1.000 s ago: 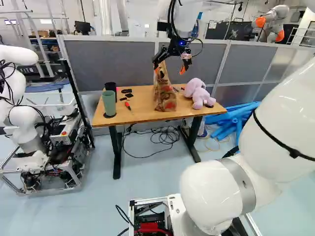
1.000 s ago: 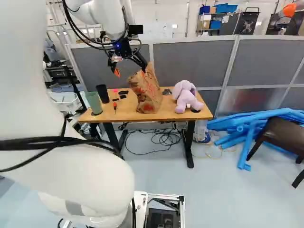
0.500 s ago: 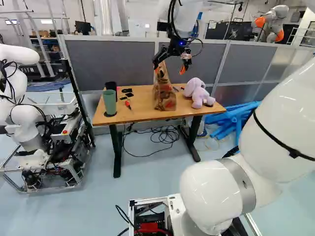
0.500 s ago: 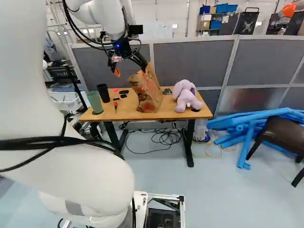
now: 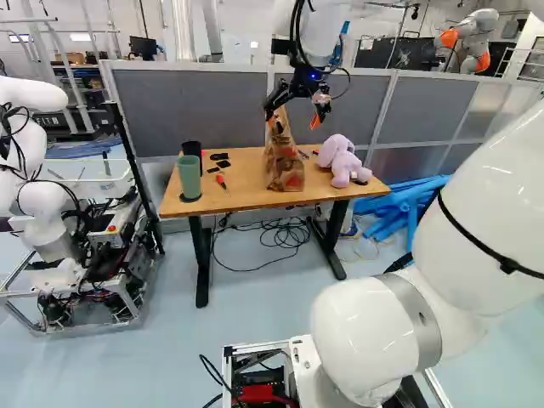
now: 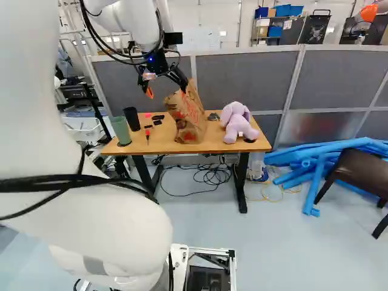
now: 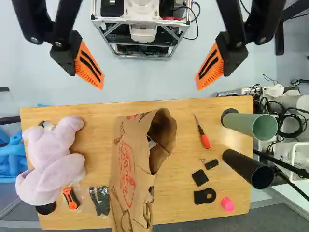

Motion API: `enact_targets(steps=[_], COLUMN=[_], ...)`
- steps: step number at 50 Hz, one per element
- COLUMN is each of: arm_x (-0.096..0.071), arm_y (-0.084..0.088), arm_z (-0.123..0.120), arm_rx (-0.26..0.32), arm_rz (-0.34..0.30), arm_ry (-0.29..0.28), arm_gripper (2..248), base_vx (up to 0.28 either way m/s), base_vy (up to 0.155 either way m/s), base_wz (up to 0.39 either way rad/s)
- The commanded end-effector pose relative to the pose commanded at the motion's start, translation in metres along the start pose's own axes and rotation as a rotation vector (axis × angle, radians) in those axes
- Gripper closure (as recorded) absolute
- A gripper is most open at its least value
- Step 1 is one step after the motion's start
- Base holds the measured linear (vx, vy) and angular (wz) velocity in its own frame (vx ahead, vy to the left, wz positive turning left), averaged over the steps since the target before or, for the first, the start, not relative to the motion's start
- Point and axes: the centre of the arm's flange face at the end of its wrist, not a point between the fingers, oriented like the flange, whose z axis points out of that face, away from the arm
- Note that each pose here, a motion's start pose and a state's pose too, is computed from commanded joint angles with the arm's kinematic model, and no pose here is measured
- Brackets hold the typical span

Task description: Pick up the bag on the ground and place it on the table

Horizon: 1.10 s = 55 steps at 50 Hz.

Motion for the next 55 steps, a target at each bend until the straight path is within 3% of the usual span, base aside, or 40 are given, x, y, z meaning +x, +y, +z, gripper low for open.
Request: enact_targets(steps=[28,55], arm_x=[-0.010,-0.032], arm_y=[0.003,0.008], arm_z=[0.021,0.056], arm_rx=[-0.001,-0.005], arm_rz=[0.001,0.001], arm_ry=[0.049,0.137], arm_gripper=[3,3], base_vx=[0.000,0.000], base_vy=[0.000,0.000], base_wz=[0.000,0.000])
